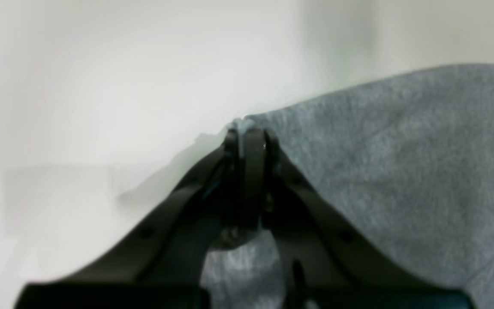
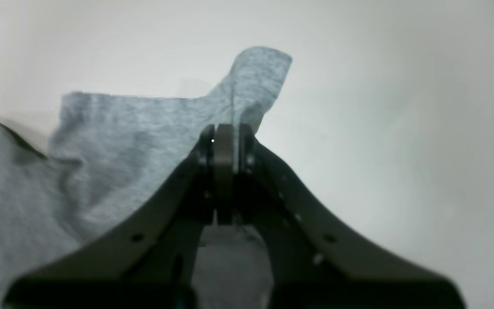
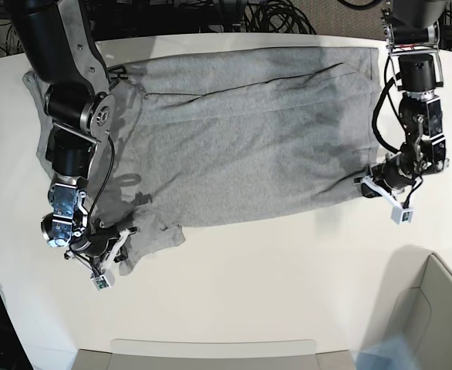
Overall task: Fold the T-shirt properly
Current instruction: 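Lift the hem with both grippers and fold it toward the collar, then lay the hem over the collar edge and release with both grippers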
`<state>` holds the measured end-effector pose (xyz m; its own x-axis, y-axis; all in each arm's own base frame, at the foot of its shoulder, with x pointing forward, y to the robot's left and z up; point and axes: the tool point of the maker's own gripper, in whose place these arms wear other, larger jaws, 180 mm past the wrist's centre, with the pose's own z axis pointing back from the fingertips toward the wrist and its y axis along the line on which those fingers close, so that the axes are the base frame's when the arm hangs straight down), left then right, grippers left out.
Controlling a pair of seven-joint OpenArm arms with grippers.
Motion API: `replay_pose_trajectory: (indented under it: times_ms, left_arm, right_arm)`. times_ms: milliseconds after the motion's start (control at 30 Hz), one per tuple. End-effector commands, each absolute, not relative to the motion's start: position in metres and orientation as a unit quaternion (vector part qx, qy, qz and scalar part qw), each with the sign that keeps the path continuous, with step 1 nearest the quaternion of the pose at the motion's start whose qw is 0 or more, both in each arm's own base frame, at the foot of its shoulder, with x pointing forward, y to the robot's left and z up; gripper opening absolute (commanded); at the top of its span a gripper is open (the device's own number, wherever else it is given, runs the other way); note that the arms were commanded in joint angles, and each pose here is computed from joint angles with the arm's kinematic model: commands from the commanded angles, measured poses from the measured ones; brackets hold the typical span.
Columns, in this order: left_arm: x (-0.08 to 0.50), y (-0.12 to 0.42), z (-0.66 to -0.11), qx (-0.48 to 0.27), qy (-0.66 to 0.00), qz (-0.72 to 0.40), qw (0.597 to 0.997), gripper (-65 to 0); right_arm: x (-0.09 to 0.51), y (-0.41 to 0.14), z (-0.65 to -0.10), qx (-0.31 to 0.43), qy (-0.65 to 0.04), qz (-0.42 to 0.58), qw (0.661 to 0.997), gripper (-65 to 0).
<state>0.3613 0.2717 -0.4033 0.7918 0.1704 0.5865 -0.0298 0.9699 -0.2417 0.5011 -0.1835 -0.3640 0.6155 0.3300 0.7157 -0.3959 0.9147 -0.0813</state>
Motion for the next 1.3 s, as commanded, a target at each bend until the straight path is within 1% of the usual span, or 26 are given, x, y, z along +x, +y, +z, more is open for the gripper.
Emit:
replay_pose_trajectory:
  times_ms: [0,133,267,400,567,667,800,933,1100,1267]
  left_arm:
    - [0.371,0.286,-0.383,-0.101,-0.348,0.058,0.930,-65.0]
    - [0.360,0.289,-0.377,-0.094,-0.345,0.054,0.932,-65.0]
    - [0.352,0.281,-0.374,-0.093,-0.336,0.036,0.936,-65.0]
    - [0.340,0.277,-0.378,-0.090,-0.331,0.027,0.939,-65.0]
    - [0.324,0.269,-0.376,-0.084,-0.332,0.005,0.940,-65.0]
    - [0.317,0.266,-0.375,-0.082,-0.332,-0.002,0.940,-65.0]
    - [0.313,0.270,-0.364,-0.074,-0.347,-0.004,0.935,-65.0]
    - [0.303,0.275,-0.350,-0.061,-0.361,-0.005,0.931,-65.0]
    - [0.291,0.272,-0.348,-0.054,-0.337,-0.019,0.940,-65.0]
    - [0.278,0.272,-0.358,-0.054,-0.318,-0.019,0.946,-65.0]
  right_arm:
    - [0.521,-0.189,-0.327,0.029,-0.431,0.198,0.880,-65.0]
    - [0.509,-0.193,-0.320,0.010,-0.436,0.198,0.878,-65.0]
    - [0.491,-0.188,-0.324,0.010,-0.421,0.230,0.877,-65.0]
    - [0.473,-0.196,-0.326,-0.018,-0.410,0.232,0.882,-65.0]
    - [0.452,-0.208,-0.322,-0.056,-0.408,0.236,0.880,-65.0]
    - [0.442,-0.211,-0.318,-0.058,-0.413,0.230,0.879,-65.0]
    - [0.429,-0.217,-0.312,-0.067,-0.413,0.226,0.880,-65.0]
    - [0.416,-0.225,-0.302,-0.097,-0.406,0.226,0.880,-65.0]
    - [0.399,-0.230,-0.300,-0.119,-0.399,0.228,0.880,-65.0]
    - [0.379,-0.230,-0.305,-0.129,-0.393,0.233,0.880,-65.0]
